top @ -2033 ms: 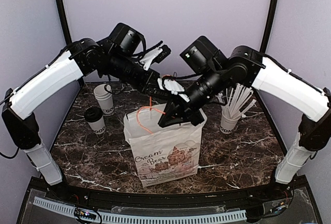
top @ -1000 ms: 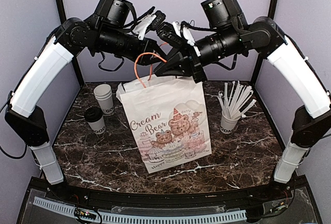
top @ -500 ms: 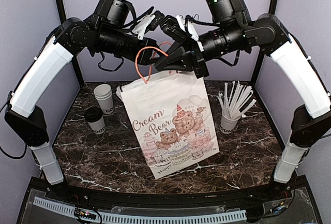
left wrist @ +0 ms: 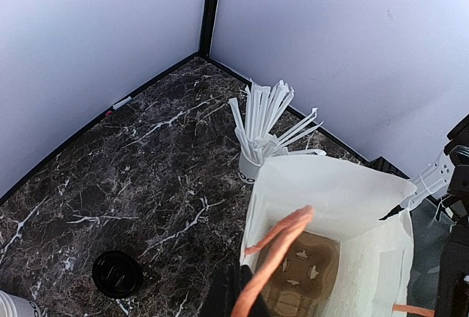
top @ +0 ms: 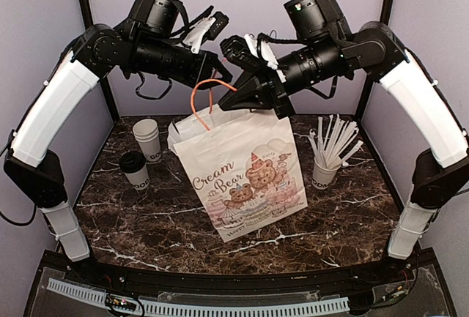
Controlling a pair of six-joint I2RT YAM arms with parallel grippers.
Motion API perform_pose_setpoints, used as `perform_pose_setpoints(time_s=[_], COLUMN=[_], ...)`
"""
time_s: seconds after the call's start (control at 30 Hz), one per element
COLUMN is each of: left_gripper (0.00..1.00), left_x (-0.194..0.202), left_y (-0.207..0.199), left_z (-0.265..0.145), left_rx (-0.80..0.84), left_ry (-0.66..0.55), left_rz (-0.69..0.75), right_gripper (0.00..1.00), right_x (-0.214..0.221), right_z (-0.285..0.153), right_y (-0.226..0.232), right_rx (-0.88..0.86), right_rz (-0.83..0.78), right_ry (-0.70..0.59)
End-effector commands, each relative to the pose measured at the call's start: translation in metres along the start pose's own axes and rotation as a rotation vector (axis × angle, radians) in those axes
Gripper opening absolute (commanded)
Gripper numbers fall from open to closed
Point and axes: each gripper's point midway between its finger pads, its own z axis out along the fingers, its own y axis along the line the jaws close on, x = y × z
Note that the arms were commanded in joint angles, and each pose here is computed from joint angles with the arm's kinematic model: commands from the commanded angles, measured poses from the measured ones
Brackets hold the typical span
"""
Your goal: Pack the takeout coffee
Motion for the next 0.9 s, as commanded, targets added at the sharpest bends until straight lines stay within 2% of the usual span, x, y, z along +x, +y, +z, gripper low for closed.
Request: perform_pose_setpoints(time_s=[0.0, 0.27, 0.87], left_gripper=[0.00, 0.00, 0.00], left_x=[-0.021, -0.020, -0.011], left_y=[-0.002, 0.002, 0.006], left_z=[-0.037, -0.041, -0.041], left_rx=[-0.012, -0.036, -0.056], left_ry=[-0.094, -0.093, -0.058], left_rz=[0.007, -0.001, 0.005], right_gripper=[0.00, 0.00, 0.00], right_x=[-0.005, 0.005, 0.005], right_z=[-0.001, 0.008, 0.017], right_y=[0.004, 0.008, 0.006], right_rx=[0.001, -0.008, -0.011], right_rz=[-0.032, -0.038, -0.032], right_ry=[-0.010, 0.029, 0.029])
